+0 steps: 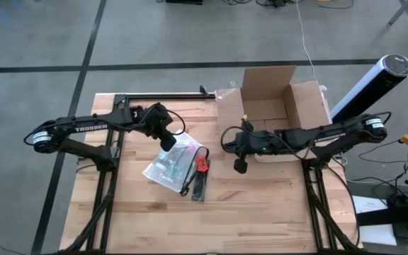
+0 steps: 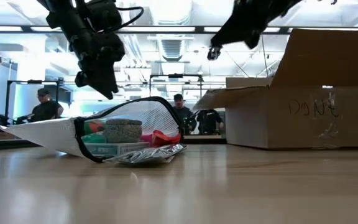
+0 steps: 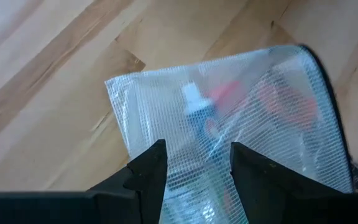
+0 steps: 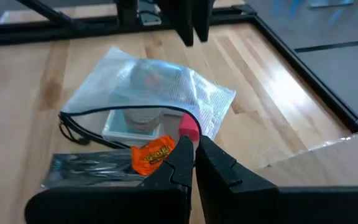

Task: Unpack boxes

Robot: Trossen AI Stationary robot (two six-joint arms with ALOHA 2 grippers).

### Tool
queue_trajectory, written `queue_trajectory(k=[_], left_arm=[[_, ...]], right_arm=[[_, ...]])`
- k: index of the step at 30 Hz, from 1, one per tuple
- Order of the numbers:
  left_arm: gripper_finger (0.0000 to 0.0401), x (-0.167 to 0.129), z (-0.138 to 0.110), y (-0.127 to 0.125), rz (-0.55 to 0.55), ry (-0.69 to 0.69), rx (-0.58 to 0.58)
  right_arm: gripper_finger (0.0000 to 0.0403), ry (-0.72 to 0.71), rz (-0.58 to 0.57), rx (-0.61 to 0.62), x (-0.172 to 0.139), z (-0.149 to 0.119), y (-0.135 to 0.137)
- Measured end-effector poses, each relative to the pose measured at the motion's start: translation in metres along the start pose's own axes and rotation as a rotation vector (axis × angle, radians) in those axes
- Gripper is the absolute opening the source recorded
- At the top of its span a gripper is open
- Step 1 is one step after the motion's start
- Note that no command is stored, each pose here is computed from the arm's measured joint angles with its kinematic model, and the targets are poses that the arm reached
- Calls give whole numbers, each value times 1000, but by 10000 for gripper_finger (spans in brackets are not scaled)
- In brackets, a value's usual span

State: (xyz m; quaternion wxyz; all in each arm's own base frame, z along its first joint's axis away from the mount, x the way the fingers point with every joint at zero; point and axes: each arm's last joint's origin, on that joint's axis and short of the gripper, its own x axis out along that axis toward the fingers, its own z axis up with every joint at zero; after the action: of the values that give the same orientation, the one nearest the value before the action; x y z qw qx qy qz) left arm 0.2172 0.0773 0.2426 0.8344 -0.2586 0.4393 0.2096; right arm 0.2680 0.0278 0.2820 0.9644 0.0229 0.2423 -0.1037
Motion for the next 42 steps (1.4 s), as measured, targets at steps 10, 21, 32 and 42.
queue_trajectory(k=[10, 21, 32, 42], left_arm=[[158, -4, -6, 1, -28, -5, 27], [159, -24, 10, -7, -128, -262, 73], [186, -29, 23, -12, -177, -400, 90], [191, -30, 23, -12, -180, -409, 90]], right_arm=[[0, 141, -55, 122, -23, -9, 6], [1, 236, -356, 210, -46, 13, -25], [149, 355, -296, 523, -34, 23, -85], [258, 516, -335, 613, 14, 3, -120]])
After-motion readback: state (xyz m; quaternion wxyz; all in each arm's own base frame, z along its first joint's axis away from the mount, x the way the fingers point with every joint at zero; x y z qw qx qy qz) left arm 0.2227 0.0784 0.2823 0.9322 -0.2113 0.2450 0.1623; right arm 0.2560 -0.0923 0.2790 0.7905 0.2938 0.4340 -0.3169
